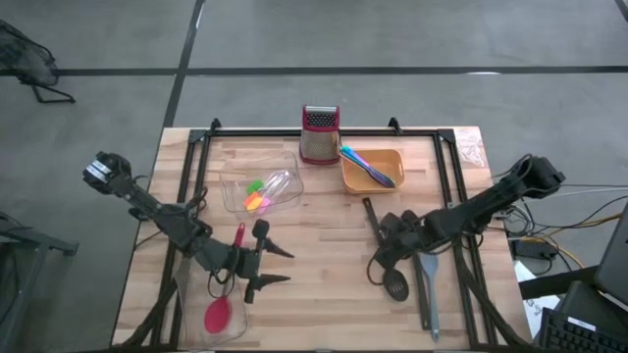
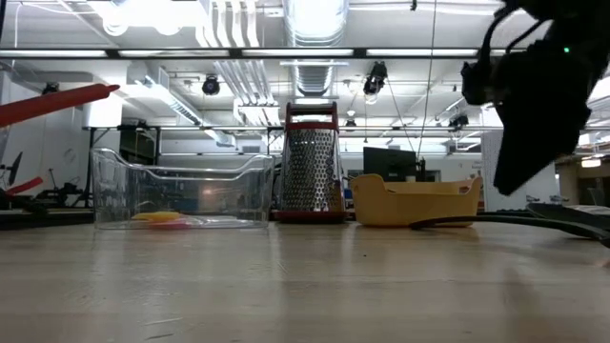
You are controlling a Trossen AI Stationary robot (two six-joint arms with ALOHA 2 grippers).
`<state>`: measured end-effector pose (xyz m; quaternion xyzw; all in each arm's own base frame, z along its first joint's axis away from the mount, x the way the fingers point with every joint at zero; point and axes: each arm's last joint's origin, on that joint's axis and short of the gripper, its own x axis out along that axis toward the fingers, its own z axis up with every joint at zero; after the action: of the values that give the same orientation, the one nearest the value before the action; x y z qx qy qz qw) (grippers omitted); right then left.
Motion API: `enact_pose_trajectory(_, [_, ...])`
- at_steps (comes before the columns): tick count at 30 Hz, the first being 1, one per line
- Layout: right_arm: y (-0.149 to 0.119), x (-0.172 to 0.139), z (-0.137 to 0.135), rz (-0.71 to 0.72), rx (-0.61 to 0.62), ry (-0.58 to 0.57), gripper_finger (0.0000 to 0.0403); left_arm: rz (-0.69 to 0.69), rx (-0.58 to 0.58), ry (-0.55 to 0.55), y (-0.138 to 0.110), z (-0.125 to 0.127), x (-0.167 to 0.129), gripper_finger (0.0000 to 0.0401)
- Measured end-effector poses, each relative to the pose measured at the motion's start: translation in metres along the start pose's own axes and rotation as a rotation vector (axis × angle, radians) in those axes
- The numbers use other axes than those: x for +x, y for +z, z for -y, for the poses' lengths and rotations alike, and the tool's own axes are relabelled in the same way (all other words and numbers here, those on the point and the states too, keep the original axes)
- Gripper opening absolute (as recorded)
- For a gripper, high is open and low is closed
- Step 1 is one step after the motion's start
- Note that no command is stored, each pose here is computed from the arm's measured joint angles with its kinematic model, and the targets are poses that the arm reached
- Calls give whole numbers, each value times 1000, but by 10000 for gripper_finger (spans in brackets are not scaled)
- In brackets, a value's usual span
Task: Pick & Place Kitchen Items
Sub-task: Put the black slotted serving spoon into the bottom transparent bin
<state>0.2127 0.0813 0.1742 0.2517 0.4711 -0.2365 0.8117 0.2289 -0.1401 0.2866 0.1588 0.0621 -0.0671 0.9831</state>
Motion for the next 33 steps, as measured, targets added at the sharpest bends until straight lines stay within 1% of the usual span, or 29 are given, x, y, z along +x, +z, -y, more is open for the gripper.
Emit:
enact_pose_trajectory(6, [-6, 14, 2, -27, 23, -57, 181, -11, 0, -17, -6, 2, 0, 252])
enact_pose_trajectory(16, [-8, 38, -2, -69, -13, -146, 213, -5, -26, -13, -16, 3, -1, 252])
enact_pose_trajectory(20, [-8, 43, -6, -77, -32, -157, 214, -6, -35, -13, -17, 4, -2, 252])
enact_pose_trajectory(23, [-6, 43, -10, -77, -62, -151, 201, -3, -47, -13, -16, 3, -2, 252])
enact_pose_trajectory(26, [-3, 43, -13, -74, -90, -142, 176, -5, -50, -13, -16, 3, -2, 252])
enact_pose_trajectory(33, [1, 40, -18, -31, -152, -139, 91, -9, -67, -14, -17, 4, -2, 252])
